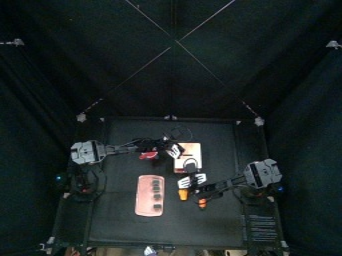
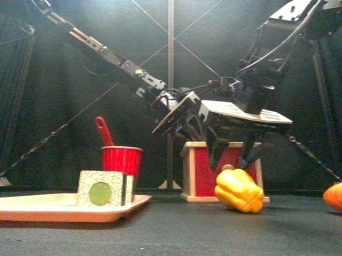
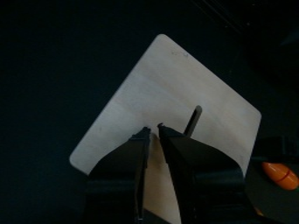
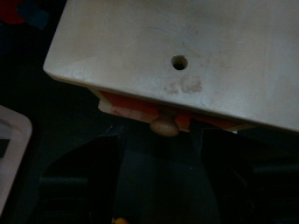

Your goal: Grab drawer handle

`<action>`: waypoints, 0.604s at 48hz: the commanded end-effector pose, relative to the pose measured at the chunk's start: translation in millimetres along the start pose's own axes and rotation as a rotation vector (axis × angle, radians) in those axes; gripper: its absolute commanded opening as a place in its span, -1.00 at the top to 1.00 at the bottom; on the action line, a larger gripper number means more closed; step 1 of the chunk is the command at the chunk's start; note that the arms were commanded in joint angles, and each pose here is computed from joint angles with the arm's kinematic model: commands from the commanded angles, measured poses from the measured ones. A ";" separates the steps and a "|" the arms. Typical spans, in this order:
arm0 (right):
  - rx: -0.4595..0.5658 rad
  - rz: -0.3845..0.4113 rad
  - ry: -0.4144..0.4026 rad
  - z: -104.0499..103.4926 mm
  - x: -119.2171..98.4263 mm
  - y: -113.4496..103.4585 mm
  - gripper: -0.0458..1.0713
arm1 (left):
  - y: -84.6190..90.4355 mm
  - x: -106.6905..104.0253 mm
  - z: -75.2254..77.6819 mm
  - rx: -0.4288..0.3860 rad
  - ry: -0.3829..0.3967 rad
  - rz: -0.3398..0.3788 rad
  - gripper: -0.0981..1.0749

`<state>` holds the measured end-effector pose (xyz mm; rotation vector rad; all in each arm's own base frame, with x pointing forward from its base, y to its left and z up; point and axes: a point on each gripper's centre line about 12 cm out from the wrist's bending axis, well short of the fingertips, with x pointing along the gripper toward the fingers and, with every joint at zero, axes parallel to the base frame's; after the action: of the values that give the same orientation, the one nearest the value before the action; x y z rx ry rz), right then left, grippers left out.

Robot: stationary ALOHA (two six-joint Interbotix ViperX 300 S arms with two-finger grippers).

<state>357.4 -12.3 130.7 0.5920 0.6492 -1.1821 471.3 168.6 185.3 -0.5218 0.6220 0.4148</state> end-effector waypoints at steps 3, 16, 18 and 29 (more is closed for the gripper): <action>0.029 0.014 -0.007 8.5 -5.0 4.0 -0.59 | -0.3 -2.6 6.0 0.000 -0.013 -0.002 -0.22; 0.030 -0.023 0.015 4.7 5.7 1.0 -0.24 | -1.2 -2.6 6.3 0.001 -0.014 -0.004 -0.22; 0.032 -0.026 0.015 4.8 6.4 0.8 -0.21 | -0.3 -2.6 6.0 0.000 -0.013 -0.002 -0.22; 0.026 -0.024 0.012 4.8 7.0 2.3 -0.11 | -0.5 -2.3 4.6 0.000 -0.009 -0.002 -0.22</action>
<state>358.6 -16.1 122.1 0.5887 0.6733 -1.2117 471.3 168.6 185.3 -0.5233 0.6217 0.4149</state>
